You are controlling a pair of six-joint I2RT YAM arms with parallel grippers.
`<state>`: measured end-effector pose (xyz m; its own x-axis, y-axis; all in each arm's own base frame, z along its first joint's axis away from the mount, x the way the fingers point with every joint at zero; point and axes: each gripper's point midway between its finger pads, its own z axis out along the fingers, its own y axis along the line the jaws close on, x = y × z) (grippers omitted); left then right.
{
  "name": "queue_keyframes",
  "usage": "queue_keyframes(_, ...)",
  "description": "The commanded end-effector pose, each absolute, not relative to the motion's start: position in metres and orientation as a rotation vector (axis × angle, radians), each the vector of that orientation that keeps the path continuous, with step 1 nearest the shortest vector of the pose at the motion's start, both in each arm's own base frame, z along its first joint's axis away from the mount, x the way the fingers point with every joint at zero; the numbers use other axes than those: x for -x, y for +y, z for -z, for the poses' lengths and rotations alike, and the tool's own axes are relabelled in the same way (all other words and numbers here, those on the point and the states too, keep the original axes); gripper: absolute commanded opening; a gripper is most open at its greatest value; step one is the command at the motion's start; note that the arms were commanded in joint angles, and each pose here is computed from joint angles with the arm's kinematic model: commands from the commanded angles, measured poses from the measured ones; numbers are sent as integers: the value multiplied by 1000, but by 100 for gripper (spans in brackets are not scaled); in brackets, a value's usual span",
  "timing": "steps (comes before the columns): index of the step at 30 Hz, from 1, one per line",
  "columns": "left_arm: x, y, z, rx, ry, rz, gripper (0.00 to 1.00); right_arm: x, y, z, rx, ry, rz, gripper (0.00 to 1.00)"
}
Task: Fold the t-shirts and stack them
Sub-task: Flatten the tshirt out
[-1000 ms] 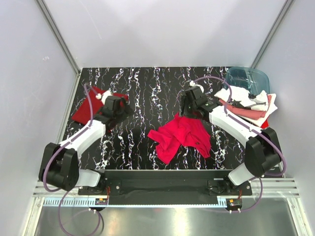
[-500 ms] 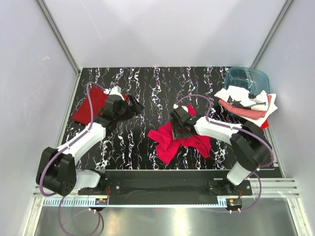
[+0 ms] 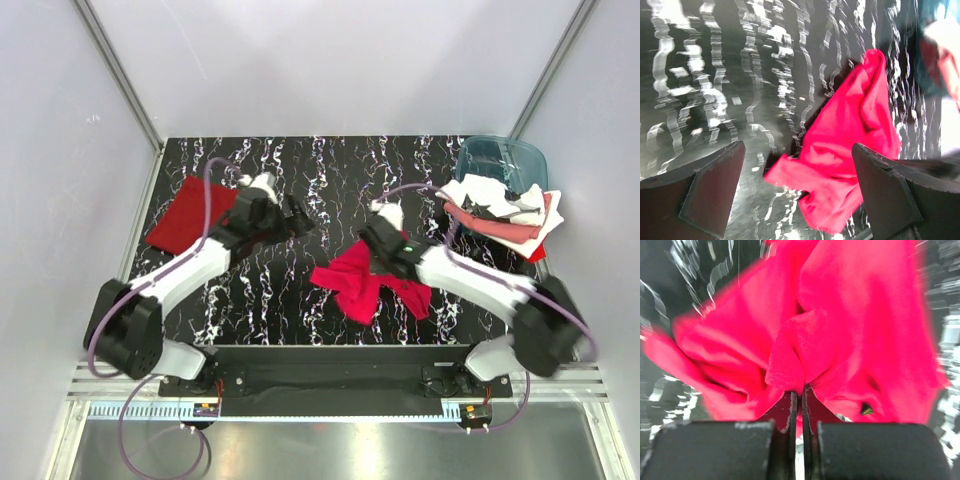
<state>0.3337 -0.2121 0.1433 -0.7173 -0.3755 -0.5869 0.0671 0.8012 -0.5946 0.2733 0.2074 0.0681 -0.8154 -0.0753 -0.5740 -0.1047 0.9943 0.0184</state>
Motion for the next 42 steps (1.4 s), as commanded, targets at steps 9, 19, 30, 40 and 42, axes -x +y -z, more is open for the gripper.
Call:
queue_keyframes(9, -315, -311, -140, -238, 2385, 828, 94, -278, 142, -166, -208, 2134, -164, 0)
queue_keyframes(19, -286, -368, -138, -486, 2337, 926, 95, -279, 137, -169, -232, 2122, -149, 0)
queue_keyframes(30, -263, -412, -121, -596, 2300, 1113, 96, -273, 122, -185, -309, 2038, -183, 0)
queue_keyframes(40, -240, -459, -127, -738, 2161, 1209, 91, -271, 121, -188, -325, 2024, -219, 0)
queue_keyframes(42, -238, -458, -126, -722, 2173, 1220, 68, -271, 119, -189, -329, 2018, -221, 0)
